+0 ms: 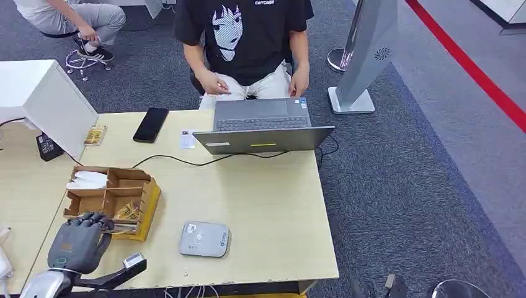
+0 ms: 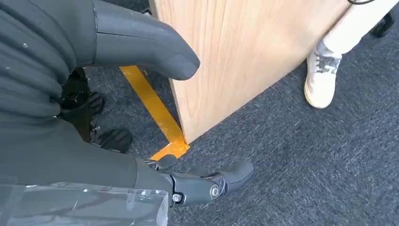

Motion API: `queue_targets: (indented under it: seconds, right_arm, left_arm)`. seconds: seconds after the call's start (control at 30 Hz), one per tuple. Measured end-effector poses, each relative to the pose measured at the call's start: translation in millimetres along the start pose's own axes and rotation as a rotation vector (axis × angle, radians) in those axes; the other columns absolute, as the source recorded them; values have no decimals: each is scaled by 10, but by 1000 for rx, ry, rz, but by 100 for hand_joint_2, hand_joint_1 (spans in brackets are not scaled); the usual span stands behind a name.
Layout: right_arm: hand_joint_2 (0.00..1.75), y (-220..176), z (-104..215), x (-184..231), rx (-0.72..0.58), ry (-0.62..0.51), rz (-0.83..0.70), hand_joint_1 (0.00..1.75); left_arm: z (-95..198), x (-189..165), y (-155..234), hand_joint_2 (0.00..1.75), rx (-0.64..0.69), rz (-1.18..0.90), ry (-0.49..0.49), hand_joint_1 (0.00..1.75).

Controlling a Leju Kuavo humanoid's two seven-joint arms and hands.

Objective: Pass the card to the sensor for recognition and then transmit it.

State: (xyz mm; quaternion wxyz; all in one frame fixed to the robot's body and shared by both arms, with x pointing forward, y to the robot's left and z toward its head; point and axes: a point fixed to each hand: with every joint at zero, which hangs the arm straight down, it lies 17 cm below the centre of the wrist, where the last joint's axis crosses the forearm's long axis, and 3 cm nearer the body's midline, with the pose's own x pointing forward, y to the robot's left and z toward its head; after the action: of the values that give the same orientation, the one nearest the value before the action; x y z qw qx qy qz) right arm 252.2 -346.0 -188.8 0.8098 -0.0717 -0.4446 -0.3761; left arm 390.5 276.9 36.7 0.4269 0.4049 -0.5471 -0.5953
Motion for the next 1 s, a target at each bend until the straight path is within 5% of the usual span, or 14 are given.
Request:
queue_targets:
  seconds: [0.5, 0.87, 1.0]
  right_arm:
    - [175, 9, 9, -1, -6, -8, 10, 0]
    - [175, 39, 2, 17, -5, -17, 28, 0]
    - [175, 144, -27, 64, 16, -25, 36, 0]
  left_arm:
    - [-97, -93, 206, 175, 78, -75, 15, 175]
    - [-647, -287, 1509, 175, 269, -124, 27, 175]
    - [-958, -401, 2299, 175, 366, -127, 31, 175]
